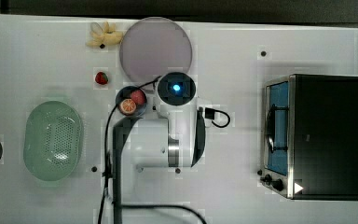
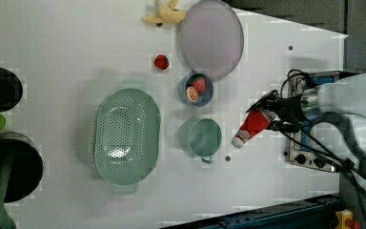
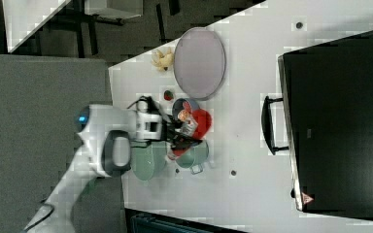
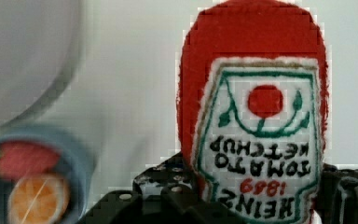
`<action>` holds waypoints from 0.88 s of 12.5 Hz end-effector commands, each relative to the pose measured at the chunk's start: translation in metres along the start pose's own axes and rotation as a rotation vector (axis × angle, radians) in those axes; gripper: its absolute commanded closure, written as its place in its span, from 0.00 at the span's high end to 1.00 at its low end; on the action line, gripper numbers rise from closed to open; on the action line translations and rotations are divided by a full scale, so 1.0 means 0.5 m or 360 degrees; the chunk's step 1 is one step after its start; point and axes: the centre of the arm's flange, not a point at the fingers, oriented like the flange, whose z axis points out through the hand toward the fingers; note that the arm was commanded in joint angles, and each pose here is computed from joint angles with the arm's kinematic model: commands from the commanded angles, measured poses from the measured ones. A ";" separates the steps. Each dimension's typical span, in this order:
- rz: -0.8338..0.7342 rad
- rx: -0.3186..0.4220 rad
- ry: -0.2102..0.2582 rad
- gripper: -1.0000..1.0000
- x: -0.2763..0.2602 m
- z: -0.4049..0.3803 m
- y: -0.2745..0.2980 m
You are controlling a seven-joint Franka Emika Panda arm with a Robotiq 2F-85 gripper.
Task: Pick Ketchup from oven and place it on table.
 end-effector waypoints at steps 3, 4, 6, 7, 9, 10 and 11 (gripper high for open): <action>0.0141 0.0061 0.0068 0.64 0.037 0.094 0.003; 0.0146 0.0044 0.0061 0.67 0.040 0.118 0.006; 0.0156 0.0062 0.0085 0.88 0.050 0.139 0.006; 0.0153 0.0083 0.0101 1.00 0.051 0.131 0.002; 0.0155 0.0156 0.0142 1.00 0.052 0.077 -0.005; 0.0157 0.0212 0.0174 1.00 0.054 0.030 -0.006; 0.0162 0.0271 0.0205 1.00 0.057 -0.028 -0.005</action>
